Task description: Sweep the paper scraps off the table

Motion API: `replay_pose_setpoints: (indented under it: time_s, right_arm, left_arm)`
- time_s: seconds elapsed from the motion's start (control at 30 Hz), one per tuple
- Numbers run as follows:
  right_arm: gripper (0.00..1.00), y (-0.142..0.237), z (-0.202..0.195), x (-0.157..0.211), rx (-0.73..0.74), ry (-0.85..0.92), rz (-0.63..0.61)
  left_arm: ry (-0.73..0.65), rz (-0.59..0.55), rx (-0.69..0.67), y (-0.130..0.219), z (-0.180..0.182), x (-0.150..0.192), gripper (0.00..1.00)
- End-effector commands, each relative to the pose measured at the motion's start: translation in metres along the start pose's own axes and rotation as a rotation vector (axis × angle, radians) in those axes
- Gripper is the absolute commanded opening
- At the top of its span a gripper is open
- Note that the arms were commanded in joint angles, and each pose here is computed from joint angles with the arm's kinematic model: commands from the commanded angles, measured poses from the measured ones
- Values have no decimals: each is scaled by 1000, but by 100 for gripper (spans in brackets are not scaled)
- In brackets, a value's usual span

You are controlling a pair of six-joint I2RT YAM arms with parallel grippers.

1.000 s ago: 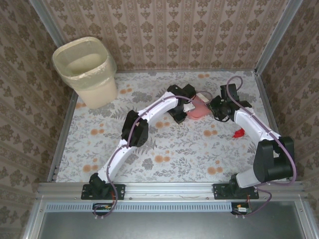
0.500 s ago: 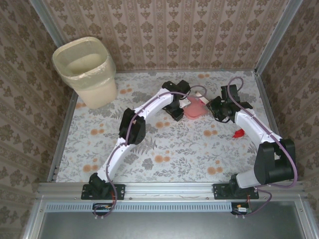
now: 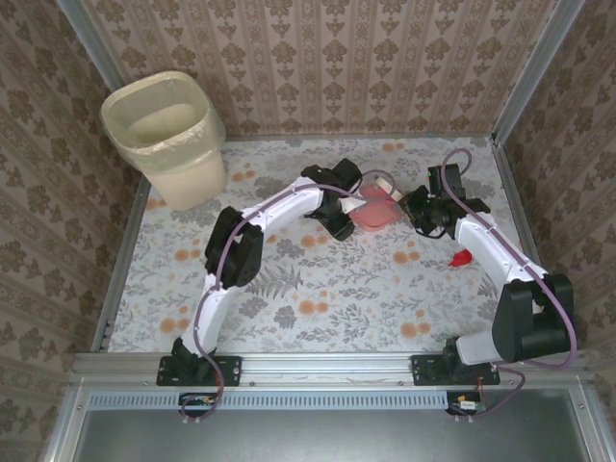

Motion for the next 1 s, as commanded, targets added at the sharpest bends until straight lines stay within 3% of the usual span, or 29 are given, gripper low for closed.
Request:
replay_pose_setpoints:
  time_s: [0.0,0.17,0.57,0.97]
  right_arm:
    - [0,8,6,2,-30,46,-3]
    - [0,9,7,0,-31,70,-10]
    - [0,14,7,0,-22,114,-12]
    - [0,19,7,0,-14,128,-8]
  left_arm:
    - [-19,-146,-10,7,8,-16,53]
    - [-52,-253,4,5,6,-12,54]
    - [-38,-333,58,4,7,-20,50]
    - [-31,-296,104,-3,6,-15,52]
Point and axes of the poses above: each hand's point on the last joint's axis, 136 mm out from that joint toward the fingers, its own y axis back along the fingers, its own z axis along the line the jaws close on, x = y × z, the point moved 1 cm from there along y, back along the fingers, and after that the axes turned 10 degrees about y, right-handed, at the moved point
